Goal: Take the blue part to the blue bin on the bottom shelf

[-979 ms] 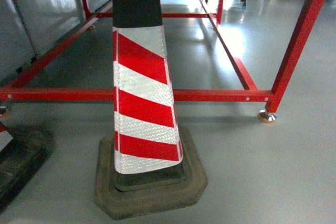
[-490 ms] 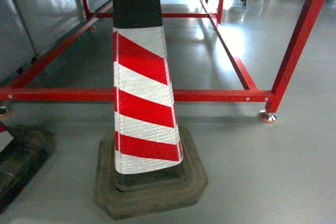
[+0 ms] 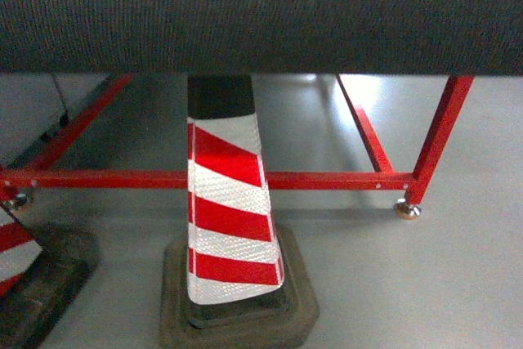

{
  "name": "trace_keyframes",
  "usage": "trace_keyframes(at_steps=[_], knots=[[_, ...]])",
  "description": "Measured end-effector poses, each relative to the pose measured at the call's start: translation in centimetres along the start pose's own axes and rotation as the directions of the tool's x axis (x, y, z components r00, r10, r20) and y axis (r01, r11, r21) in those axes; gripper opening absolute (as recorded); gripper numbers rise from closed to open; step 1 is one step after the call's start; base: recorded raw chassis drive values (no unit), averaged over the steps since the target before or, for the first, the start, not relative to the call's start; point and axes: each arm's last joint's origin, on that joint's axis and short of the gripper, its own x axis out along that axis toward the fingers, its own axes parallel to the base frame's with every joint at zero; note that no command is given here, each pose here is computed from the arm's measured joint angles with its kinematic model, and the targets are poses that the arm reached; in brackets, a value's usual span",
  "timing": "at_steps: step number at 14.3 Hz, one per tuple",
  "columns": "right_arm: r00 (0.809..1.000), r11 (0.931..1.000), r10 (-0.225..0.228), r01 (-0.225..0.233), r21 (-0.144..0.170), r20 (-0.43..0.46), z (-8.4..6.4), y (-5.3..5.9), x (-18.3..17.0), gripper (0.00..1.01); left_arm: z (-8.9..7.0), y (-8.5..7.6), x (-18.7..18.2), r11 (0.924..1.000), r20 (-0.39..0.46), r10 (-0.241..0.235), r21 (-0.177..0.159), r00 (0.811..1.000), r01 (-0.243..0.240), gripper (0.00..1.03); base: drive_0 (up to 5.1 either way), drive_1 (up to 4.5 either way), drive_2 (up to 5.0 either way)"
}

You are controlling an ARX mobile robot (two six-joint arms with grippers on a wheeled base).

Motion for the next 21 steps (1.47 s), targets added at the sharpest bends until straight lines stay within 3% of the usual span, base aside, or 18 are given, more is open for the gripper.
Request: trace_keyframes(at_steps=[21], knots=[[1.000, 1.0000, 0.002, -0.002, -0.001, -0.002, -0.02, 0.01, 0.00, 0.98, 0.01, 0.01, 0.00, 1.0000, 0.000, 0.002, 0.000, 1.000, -0.002, 0.98, 0.0, 0.00, 0.0]])
